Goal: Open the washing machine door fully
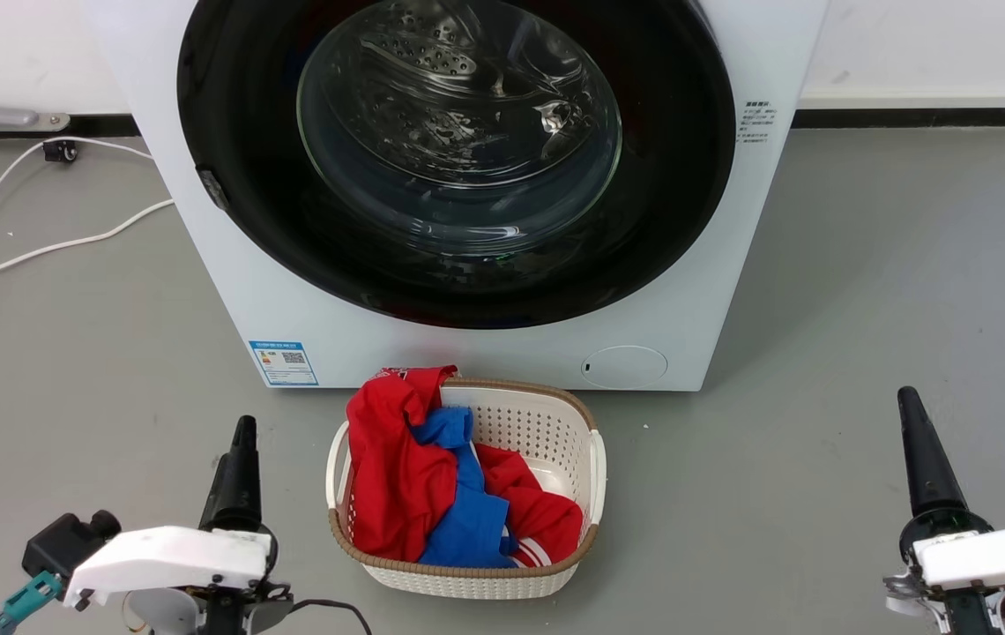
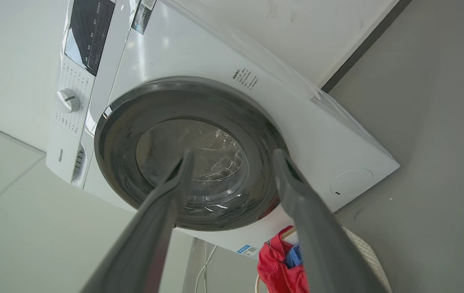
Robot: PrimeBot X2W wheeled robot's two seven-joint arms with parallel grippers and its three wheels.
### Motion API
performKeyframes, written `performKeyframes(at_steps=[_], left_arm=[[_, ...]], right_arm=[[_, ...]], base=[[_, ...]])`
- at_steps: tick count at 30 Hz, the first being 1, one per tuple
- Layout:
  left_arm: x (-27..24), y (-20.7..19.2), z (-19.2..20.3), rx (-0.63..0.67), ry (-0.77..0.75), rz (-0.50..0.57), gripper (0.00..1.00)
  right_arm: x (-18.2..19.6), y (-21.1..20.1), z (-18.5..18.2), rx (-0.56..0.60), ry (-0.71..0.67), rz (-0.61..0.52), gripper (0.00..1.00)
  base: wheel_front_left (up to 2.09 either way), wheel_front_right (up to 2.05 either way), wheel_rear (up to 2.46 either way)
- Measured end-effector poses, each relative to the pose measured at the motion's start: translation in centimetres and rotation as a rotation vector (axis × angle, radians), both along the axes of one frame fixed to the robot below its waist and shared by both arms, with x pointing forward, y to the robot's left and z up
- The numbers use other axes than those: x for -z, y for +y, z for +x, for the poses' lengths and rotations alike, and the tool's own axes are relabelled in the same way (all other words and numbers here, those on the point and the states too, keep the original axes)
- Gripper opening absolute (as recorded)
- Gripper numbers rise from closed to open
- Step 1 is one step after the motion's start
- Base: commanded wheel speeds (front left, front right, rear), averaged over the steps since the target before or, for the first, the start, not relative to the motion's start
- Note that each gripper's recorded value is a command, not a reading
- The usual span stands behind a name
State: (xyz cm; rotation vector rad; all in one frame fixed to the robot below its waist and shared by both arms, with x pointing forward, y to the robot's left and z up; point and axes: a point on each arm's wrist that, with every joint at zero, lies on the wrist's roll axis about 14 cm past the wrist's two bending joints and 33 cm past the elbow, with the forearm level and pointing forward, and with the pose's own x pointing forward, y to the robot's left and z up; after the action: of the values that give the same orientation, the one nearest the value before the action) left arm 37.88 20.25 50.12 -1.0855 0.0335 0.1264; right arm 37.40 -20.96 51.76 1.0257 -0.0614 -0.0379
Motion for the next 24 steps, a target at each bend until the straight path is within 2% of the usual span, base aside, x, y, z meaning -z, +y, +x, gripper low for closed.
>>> performKeyframes(at_steps=[9, 24], left_arm=[[0.2, -0.3, -0.3, -0.004, 0.037, 0.208, 1.0], [-0.7, -1.2, -0.3, 0.007, 0.028, 0.482, 1.0]], right_arm=[[-1.3, 1.1, -0.2, -0.023, -0.034, -0.247, 1.0], [-1.3, 1.6, -0.9, -0.02, -0.04, -0.507, 1.0]], base=[[0.0, 0.0, 0.0], [0.0, 0.0, 0.0]])
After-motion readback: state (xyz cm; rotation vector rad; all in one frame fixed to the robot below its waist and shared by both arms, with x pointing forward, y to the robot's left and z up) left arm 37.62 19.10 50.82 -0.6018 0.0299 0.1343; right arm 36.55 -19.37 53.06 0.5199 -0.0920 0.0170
